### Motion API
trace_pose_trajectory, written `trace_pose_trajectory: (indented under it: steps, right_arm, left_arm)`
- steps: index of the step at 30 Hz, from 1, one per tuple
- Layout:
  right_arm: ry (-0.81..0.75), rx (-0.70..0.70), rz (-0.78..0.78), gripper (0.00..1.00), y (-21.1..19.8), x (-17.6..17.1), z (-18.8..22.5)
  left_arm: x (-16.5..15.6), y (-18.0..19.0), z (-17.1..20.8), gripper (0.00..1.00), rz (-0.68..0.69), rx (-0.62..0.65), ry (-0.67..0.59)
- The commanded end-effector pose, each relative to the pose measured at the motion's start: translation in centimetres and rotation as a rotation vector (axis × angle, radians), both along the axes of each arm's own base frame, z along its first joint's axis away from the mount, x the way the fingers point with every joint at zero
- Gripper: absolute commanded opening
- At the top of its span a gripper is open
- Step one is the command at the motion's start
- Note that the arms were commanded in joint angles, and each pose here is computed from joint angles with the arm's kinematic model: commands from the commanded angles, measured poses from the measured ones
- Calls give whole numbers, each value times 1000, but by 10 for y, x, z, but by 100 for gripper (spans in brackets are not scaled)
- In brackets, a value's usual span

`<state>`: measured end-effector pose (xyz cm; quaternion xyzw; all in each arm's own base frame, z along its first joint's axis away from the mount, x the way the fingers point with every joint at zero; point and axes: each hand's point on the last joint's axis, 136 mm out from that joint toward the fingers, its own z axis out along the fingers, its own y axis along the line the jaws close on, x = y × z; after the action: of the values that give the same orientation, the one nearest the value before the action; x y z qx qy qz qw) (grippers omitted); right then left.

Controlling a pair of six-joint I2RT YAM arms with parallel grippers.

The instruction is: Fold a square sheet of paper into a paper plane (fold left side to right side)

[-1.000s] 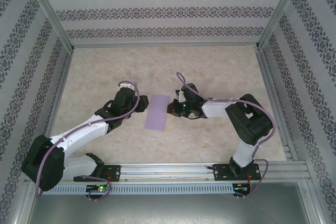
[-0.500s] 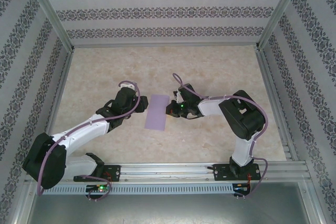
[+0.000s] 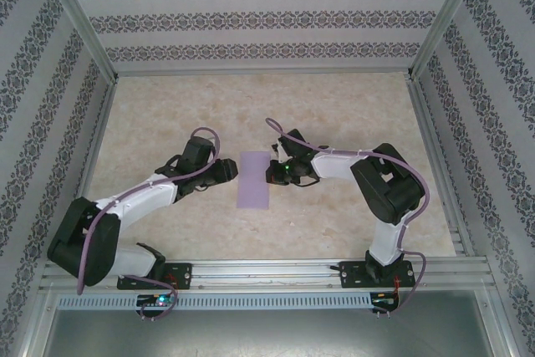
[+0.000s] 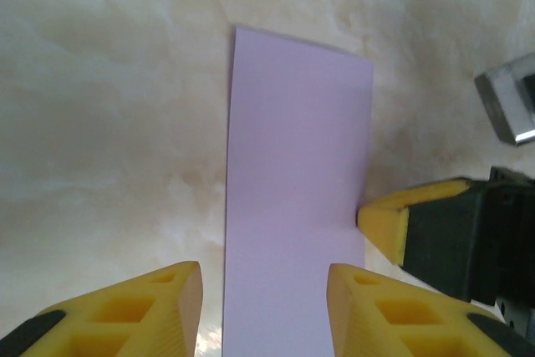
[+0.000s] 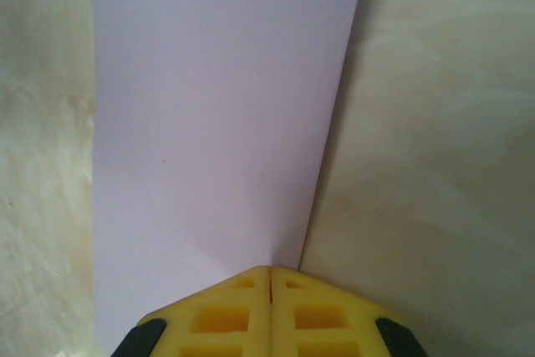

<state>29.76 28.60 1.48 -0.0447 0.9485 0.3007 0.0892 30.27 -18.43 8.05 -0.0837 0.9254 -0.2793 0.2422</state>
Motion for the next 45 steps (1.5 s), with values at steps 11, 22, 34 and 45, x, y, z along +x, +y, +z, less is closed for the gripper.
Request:
trace_pose_trajectory:
  steps: [11,22,34,45]
  right_arm:
    - [57,-197,14,0,-49,-26,-25]
    - [64,-189,8,0,-48,-24,-27]
    - [60,-189,5,0,-48,-24,-26]
    - [61,-191,4,0,-49,-24,-27]
  left_arm:
    - [-12,-50,-38,36,-112,-191,203]
    - [-10,-60,-40,28,-125,-201,211]
    - [-15,-50,-50,31,-107,-111,247]
    - [-20,-51,-56,31,-120,-82,271]
